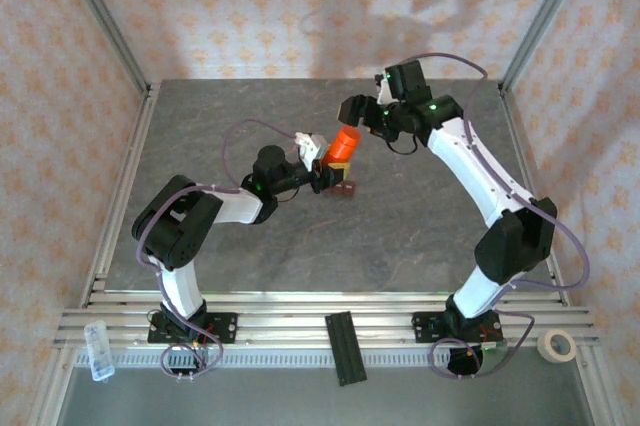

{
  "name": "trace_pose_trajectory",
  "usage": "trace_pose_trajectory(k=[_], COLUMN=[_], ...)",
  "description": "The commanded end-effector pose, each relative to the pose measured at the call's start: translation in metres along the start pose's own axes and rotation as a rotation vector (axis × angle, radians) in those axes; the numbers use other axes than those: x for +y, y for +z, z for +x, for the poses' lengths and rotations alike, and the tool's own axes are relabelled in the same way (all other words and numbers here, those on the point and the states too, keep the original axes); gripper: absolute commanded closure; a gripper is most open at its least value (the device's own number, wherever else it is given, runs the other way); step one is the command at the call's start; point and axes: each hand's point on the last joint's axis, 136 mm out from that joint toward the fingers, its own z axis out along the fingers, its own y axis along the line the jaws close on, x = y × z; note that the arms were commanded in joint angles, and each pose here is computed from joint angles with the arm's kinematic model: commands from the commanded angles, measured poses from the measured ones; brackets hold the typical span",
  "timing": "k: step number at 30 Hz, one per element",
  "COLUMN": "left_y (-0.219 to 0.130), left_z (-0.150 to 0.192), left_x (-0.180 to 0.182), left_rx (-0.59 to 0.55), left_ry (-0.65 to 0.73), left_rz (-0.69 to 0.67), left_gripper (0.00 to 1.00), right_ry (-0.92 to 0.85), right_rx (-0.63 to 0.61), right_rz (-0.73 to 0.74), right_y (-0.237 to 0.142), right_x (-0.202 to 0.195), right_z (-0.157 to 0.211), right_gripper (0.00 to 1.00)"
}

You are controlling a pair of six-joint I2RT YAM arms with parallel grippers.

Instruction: Sort the pills into containers

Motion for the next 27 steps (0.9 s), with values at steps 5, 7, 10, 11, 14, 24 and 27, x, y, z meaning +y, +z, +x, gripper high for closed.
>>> trace_pose_trajectory(k=[5, 7, 10, 11, 14, 24, 27], left_y=[-0.003, -0.003, -0.002, -0.001, 0.000, 0.001, 0.001], left_z=[-0.050, -0.054, -0.057, -0.058, -0.059, -0.060, -0.060], left_x=[-0.016, -0.018, -0.023, -0.025, -0.028, -0.031, -0.031], left_rx=[-0.131, -0.138, -0.134, -0.131, -0.125, -0.118, -0.118], left_ry=[0.017, -0.014, -0.044, -0.051, -0.068, -0.086, -0.089], left_rz=[0.133, 0.173, 0.222, 0.234, 0.264, 0.292, 0.293], left_gripper=[1.00, 1.00, 1.00, 1.00, 1.00, 1.00, 1.00], right_ry=[-0.304, -0.414, -0.506, -0.514, -0.520, -0.493, -0.492], right_rx=[0.021, 0.065, 0.124, 0.137, 0.172, 0.222, 0.235], right_rz=[-0.169, -0.205, -0.197, -0.191, -0.215, -0.275, -0.277], right_y=[-0.054, -0.058, -0.059, -0.059, -0.056, -0.048, -0.046], right_x=[0.027, 0.031, 0.026, 0.024, 0.025, 0.033, 0.033], right_z=[-0.008, 0.001, 0.008, 0.008, 0.010, 0.015, 0.018], right_gripper=[0.20, 0.22, 0.24, 0.24, 0.24, 0.27, 0.27])
